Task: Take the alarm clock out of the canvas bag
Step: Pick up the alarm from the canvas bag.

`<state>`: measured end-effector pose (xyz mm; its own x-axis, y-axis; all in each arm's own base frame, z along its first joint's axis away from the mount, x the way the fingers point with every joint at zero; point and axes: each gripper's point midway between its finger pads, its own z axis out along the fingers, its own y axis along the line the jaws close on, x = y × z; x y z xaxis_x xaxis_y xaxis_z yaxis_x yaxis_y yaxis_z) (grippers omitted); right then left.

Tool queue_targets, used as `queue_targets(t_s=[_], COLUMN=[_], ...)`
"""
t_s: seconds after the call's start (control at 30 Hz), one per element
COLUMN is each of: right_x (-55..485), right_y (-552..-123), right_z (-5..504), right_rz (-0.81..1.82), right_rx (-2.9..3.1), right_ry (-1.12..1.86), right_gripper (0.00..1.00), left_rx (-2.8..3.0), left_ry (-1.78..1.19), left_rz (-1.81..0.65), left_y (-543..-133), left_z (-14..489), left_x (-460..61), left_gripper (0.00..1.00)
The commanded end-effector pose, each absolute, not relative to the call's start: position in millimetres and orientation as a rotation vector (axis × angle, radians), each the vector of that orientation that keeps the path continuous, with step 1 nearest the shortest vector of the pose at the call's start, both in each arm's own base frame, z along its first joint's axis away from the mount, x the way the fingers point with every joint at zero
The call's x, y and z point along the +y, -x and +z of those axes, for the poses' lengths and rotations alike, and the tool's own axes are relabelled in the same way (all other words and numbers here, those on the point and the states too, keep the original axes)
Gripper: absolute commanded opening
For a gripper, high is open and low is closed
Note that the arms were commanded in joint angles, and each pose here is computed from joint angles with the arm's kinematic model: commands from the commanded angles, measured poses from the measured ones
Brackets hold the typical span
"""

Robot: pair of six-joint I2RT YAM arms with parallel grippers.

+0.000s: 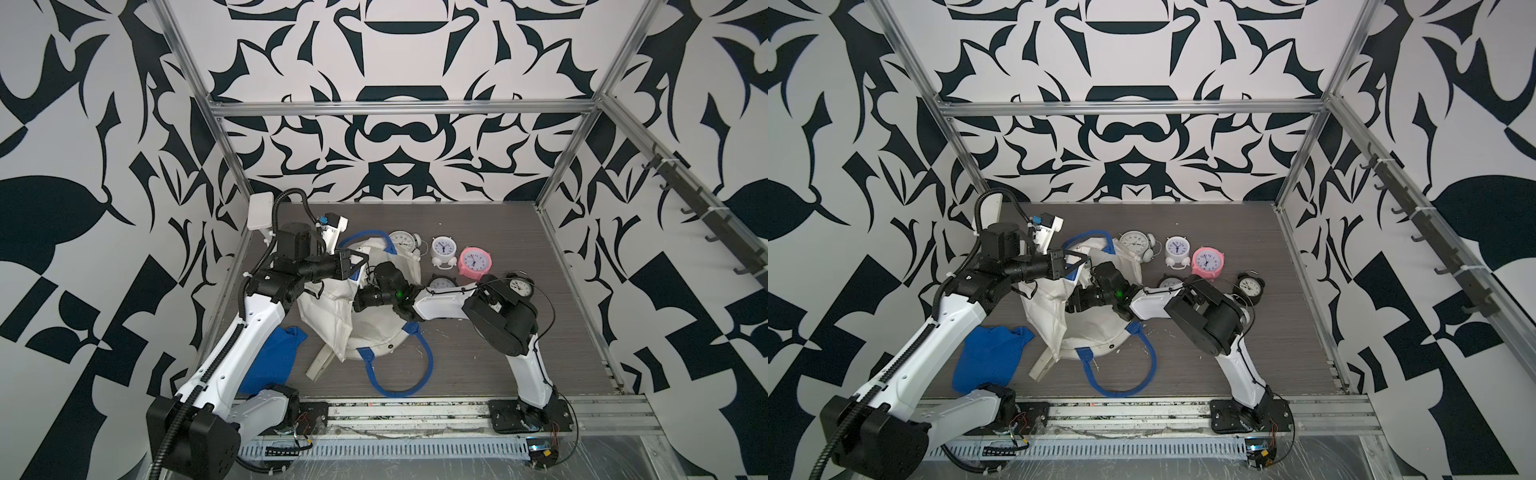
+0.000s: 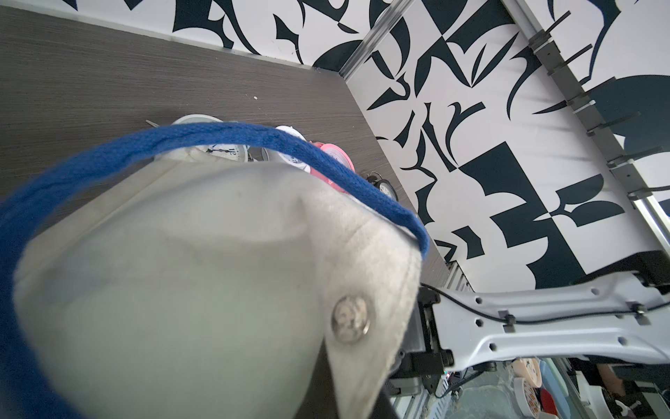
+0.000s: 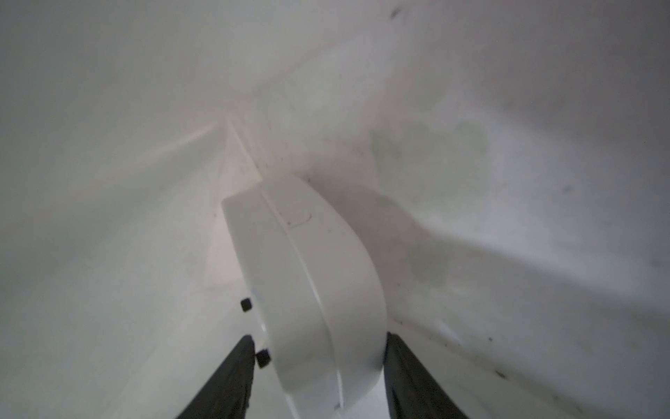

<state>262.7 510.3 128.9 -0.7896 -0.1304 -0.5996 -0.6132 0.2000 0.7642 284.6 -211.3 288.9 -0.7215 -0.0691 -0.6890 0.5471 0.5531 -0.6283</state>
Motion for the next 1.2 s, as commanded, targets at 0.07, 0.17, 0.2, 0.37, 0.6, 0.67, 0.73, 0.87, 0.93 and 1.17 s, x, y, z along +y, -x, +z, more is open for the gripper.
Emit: queue_targets(t_s=[0.07, 0.17, 0.2, 0.37, 0.6, 0.67, 0.73, 0.87, 0.93, 1.17], right_x=[524.6, 527.5, 527.6, 523.9, 518.2, 516.2, 512.9, 509.3, 507.4, 503.6], right_y=[-253.6, -253.8, -253.2, -249.0, -237.9, -233.9, -230.9, -226.0, -223.1, -231.6], right_z=[171.9, 181.9, 185.3, 198.6, 213.8, 217.6, 217.5, 218.2, 219.2, 195.7], right_rz=[1.684, 1.704, 1.708, 1.728, 1.753, 1.748, 1.735, 1.724, 1.708, 1.565], right_rx=[1.927, 1.903, 1.893, 1.835, 1.780, 1.774, 1.779, 1.782, 1.786, 1.902], right_ry=[0.782, 0.787, 0.788, 0.797, 0.817, 0.825, 0.826, 0.831, 0.838, 0.819], right_gripper=[0.61, 0.61, 0.61, 0.60, 0.58, 0.57, 0.56, 0.55, 0.54, 0.56], left_rx=[2.014, 2.012, 2.013, 2.023, 2.035, 2.036, 2.033, 2.021, 2.010, 1.987], left_ry=[-0.442, -0.437, -0.434, -0.428, -0.408, -0.403, -0.395, -0.383, -0.376, -0.373], left_rz=[-1.224, -1.228, -1.225, -1.225, -1.205, -1.203, -1.209, -1.234, -1.246, -1.280], left_y=[-281.1, -281.4, -281.8, -281.8, -284.0, -284.4, -285.2, -285.6, -286.1, -284.7], left_z=[309.9, 308.6, 308.1, 303.4, 299.2, 299.1, 301.1, 307.2, 311.8, 322.6], left_x=[-218.6, -218.8, -218.4, -218.1, -215.9, -215.5, -215.6, -217.2, -217.9, -219.9], left_gripper=[0.00, 0.00, 0.00, 0.00, 0.00, 0.00, 0.00, 0.00, 0.00, 0.00])
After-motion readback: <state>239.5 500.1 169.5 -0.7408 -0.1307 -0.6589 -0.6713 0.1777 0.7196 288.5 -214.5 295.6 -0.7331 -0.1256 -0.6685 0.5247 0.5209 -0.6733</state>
